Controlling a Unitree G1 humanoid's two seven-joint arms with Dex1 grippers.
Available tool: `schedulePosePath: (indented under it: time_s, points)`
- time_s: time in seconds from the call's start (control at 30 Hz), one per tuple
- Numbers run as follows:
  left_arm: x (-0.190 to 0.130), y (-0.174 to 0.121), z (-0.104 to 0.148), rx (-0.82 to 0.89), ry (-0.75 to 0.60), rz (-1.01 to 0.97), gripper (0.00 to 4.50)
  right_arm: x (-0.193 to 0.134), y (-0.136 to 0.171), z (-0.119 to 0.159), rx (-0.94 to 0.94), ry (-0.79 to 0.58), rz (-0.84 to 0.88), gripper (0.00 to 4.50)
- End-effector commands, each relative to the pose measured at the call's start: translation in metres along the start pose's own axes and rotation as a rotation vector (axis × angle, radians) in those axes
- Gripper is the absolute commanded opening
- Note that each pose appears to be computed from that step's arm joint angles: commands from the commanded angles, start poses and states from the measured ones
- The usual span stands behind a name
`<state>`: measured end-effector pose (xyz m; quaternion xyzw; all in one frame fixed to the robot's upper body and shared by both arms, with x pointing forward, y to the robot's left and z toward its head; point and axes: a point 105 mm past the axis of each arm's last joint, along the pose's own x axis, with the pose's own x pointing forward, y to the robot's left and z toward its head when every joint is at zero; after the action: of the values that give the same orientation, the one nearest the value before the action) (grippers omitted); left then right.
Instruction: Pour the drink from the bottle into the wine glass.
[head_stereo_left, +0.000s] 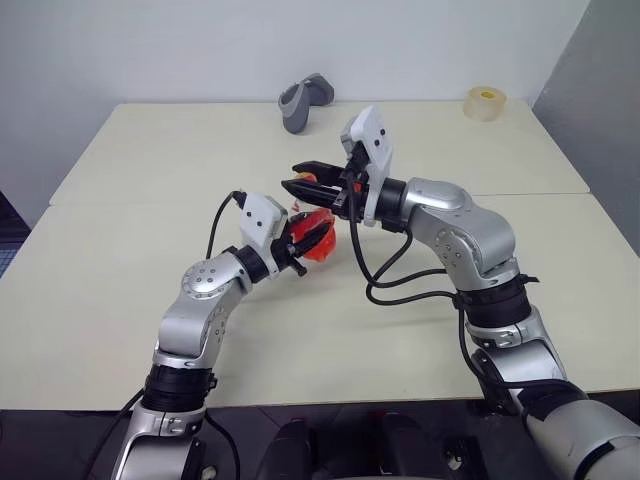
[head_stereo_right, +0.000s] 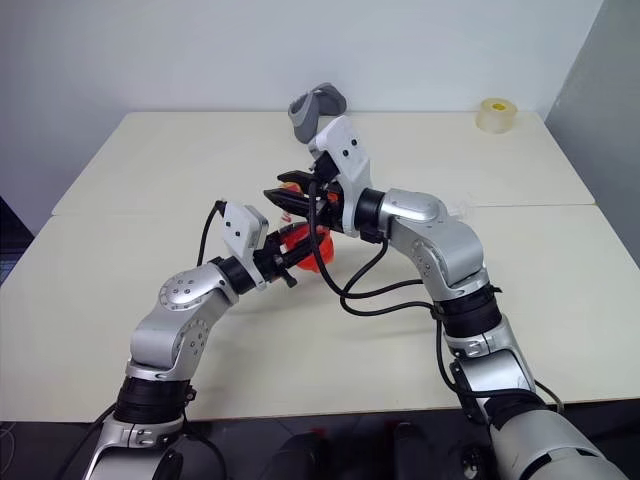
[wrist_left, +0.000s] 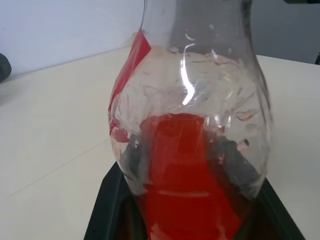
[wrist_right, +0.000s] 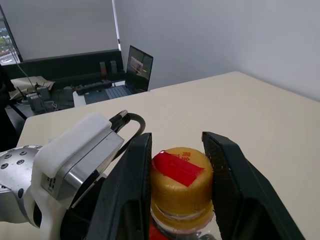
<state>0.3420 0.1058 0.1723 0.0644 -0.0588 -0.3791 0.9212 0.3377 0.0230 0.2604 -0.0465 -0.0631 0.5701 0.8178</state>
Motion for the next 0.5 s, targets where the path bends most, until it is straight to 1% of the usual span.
schedulePosePath:
  time_s: [0.03, 0.17, 0.27, 0.4, 0.5]
  points:
    - [-0.007, -0.011, 0.016, 0.044, -0.047, -0.064, 1.24, -0.003, 0.016, 0.038, -0.112, -0.09, 0.176, 1.23]
    - [-0.016, -0.029, 0.01, 0.045, -0.023, -0.143, 1.24, -0.011, 0.027, 0.044, -0.199, -0.082, 0.361, 1.23]
    - [-0.027, -0.047, 0.006, 0.039, -0.003, -0.214, 1.23, -0.022, 0.039, 0.042, -0.225, -0.057, 0.517, 1.23]
    - [-0.039, -0.059, 0.001, 0.03, 0.021, -0.261, 1.21, -0.029, 0.041, 0.04, -0.261, -0.028, 0.578, 1.23]
    - [-0.045, -0.063, -0.001, 0.023, 0.031, -0.275, 1.2, -0.032, 0.036, 0.046, -0.293, -0.04, 0.56, 1.23]
